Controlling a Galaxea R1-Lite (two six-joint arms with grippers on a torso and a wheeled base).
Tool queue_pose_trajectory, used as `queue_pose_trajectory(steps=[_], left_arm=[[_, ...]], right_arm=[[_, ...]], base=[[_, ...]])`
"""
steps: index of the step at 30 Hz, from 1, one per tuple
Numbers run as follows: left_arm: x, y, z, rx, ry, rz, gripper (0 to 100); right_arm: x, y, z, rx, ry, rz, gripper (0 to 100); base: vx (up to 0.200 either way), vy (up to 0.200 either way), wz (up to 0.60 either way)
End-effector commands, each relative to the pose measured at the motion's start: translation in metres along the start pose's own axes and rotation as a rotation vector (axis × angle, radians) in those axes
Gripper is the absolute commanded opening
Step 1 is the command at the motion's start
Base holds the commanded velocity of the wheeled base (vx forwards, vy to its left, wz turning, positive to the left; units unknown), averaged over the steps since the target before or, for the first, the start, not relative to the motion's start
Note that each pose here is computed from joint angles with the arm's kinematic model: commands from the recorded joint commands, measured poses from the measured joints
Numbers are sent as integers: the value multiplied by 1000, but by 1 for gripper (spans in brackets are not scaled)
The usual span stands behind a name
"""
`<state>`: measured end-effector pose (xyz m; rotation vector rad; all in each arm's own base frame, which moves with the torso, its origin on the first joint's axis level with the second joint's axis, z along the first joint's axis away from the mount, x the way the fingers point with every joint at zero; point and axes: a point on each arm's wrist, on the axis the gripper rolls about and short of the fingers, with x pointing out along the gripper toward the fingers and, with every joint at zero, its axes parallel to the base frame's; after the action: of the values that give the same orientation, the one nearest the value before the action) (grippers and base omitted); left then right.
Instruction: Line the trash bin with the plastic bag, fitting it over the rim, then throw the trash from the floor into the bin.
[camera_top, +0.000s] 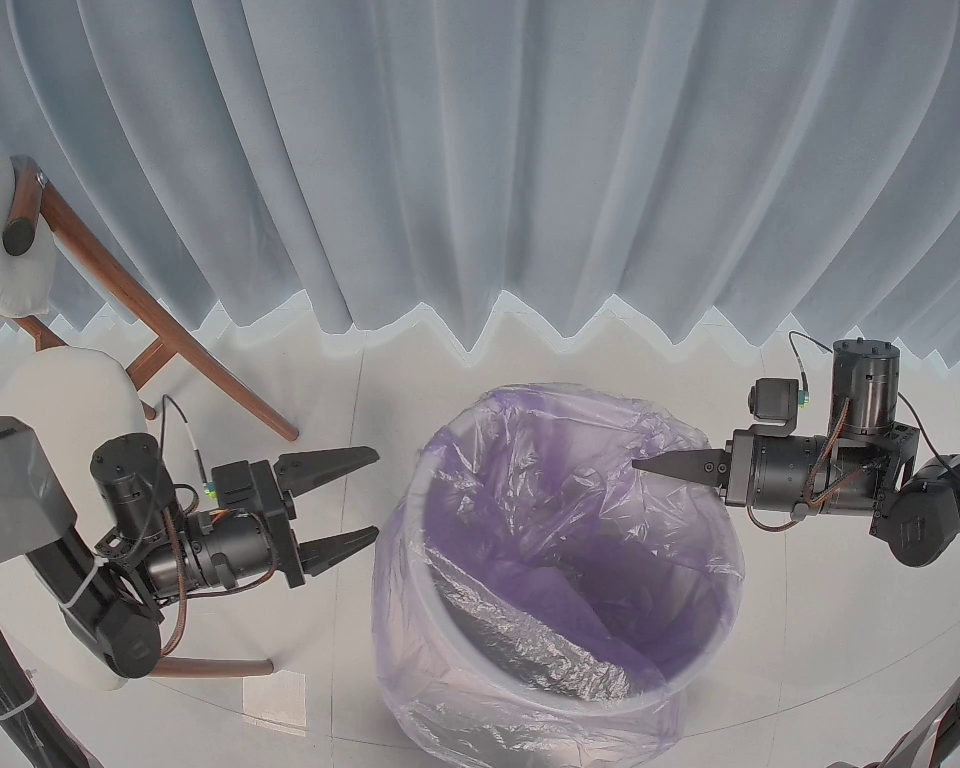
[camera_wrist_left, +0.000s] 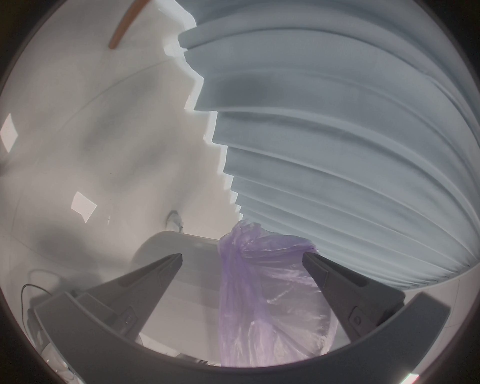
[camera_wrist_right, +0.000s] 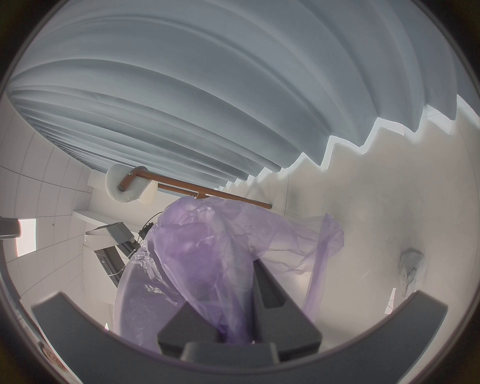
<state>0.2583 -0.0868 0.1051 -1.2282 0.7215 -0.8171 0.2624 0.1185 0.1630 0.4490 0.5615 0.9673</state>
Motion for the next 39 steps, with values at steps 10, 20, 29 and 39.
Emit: queue_pose_trajectory(steps=[10,20,29,39], left_arm=[[-66,-52,-25,124,-118,-90,100],[-61,-62,-30,537,-112,-102,100],[-36,-54,-6,735,-159,175,100],[-5,-70,-3,701,-149,246,100]], right_arm=[[8,-37,-11,-26,-29,-120,0],[6,-39,-26,-56,-61,-187,0],[29,-34,-28,-75,-111,-336,0],[57,-50,-33,-70,-130,-332,0]], base=[[0,0,0],[0,0,0],[0,0,0],[0,0,0]])
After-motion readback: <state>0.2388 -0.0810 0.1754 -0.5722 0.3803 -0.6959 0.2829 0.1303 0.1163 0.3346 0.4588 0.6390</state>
